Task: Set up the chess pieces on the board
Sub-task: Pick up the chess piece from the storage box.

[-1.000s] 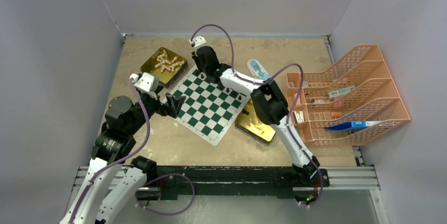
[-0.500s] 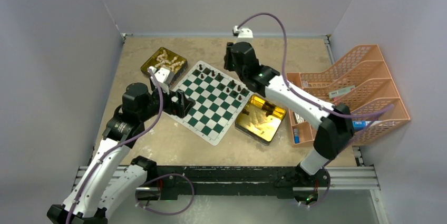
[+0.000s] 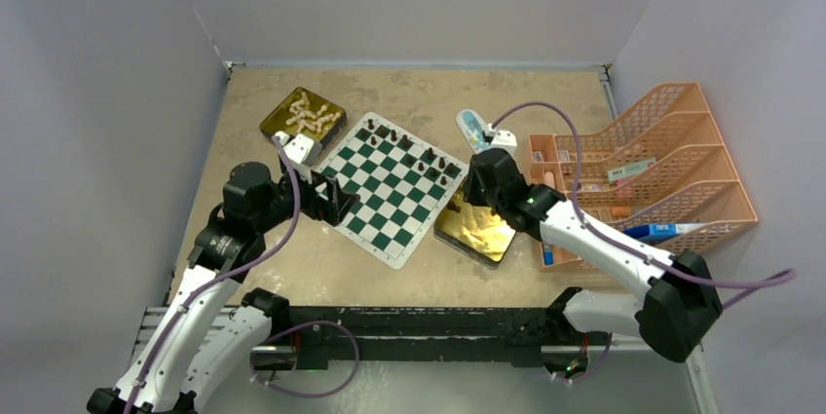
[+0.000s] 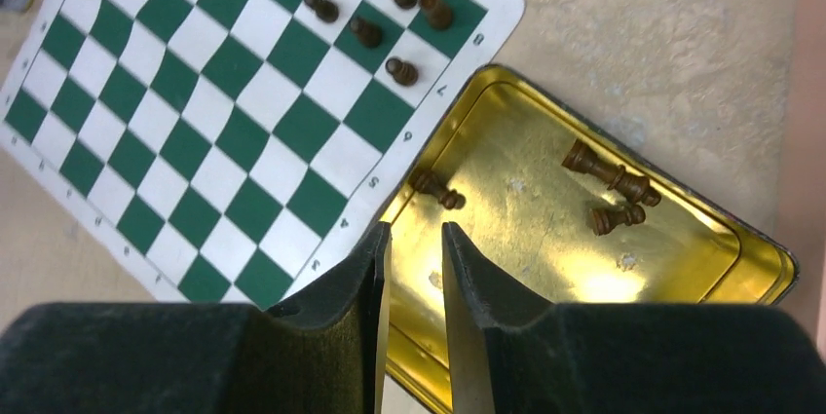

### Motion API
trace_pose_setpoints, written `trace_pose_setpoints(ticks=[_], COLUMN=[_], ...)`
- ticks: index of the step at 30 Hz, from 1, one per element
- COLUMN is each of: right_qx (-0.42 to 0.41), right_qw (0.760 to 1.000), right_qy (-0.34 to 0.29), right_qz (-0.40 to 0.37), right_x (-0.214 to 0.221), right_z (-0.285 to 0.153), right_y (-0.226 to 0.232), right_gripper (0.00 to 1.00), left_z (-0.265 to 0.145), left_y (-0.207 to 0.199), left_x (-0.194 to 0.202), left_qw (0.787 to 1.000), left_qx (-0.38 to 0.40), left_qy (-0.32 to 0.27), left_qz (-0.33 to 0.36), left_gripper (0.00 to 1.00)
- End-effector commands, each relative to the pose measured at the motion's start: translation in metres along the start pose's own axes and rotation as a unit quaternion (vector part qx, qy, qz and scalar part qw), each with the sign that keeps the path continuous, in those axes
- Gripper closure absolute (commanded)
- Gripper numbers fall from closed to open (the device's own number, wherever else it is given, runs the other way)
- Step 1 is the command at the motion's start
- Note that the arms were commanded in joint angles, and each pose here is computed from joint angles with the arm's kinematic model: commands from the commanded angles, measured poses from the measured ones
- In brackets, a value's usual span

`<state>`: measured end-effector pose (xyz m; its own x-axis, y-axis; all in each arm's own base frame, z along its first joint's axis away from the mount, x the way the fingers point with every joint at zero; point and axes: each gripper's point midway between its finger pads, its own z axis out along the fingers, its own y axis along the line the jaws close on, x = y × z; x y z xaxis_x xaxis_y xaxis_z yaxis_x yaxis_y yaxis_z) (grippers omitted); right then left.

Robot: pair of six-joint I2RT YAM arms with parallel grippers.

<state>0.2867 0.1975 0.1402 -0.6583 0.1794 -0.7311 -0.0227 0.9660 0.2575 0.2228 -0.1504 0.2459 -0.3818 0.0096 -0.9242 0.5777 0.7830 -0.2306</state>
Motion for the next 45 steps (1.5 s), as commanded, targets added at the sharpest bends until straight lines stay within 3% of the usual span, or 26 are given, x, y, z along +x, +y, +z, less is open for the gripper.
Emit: trace_pose_setpoints(ticks=[1, 8, 11, 16, 21, 25, 36, 45], right_qx=[-0.103, -0.102, -0.093, -0.078, -0.101, -0.129, -0.188, -0.193], right_qw=[0.994, 0.990, 0.988, 0.980, 0.935, 0.899, 0.855, 0.856], right_qy=[-0.032, 0.050, 0.048, -0.007, 0.002, 0.036, 0.096, 0.074], right_qz=[-0.031, -0.084, -0.117, -0.184, -0.340, -0.417, -0.474, -0.474], right_x=[-0.006, 0.038, 0.028, -0.014, -0.011, 0.013, 0.057, 0.051], right_z=[-0.008, 0.027, 0.038, 0.032, 0.027, 0.027, 0.050, 0.061], right_y=[0.020, 0.011, 0.016, 0.019, 0.011, 0.002, -0.003, -0.007], right_gripper=[0.72, 0.73, 0.74, 0.76, 0.72, 0.72, 0.70, 0.68], left_z=[0.000, -0.006, -0.009, -0.011, -0.012, -0.012, -0.014, -0.014], left_y=[-0.005, -0.004, -0.008, -0.013, -0.017, -0.021, -0.024, -0.024], left_x=[-0.011, -0.018, -0.022, -0.018, -0.017, -0.014, -0.013, -0.013], left_qw=[0.999, 0.999, 0.998, 0.998, 0.998, 0.998, 0.997, 0.997], left_qx=[0.017, 0.008, 0.015, 0.030, 0.038, 0.049, 0.051, 0.050], left_qy=[-0.023, -0.036, -0.042, -0.046, -0.048, -0.043, -0.045, -0.044], left_qz=[0.020, 0.033, 0.032, 0.029, 0.028, 0.027, 0.031, 0.034], left_gripper=[0.11, 0.11, 0.11, 0.11, 0.11, 0.11, 0.11, 0.11])
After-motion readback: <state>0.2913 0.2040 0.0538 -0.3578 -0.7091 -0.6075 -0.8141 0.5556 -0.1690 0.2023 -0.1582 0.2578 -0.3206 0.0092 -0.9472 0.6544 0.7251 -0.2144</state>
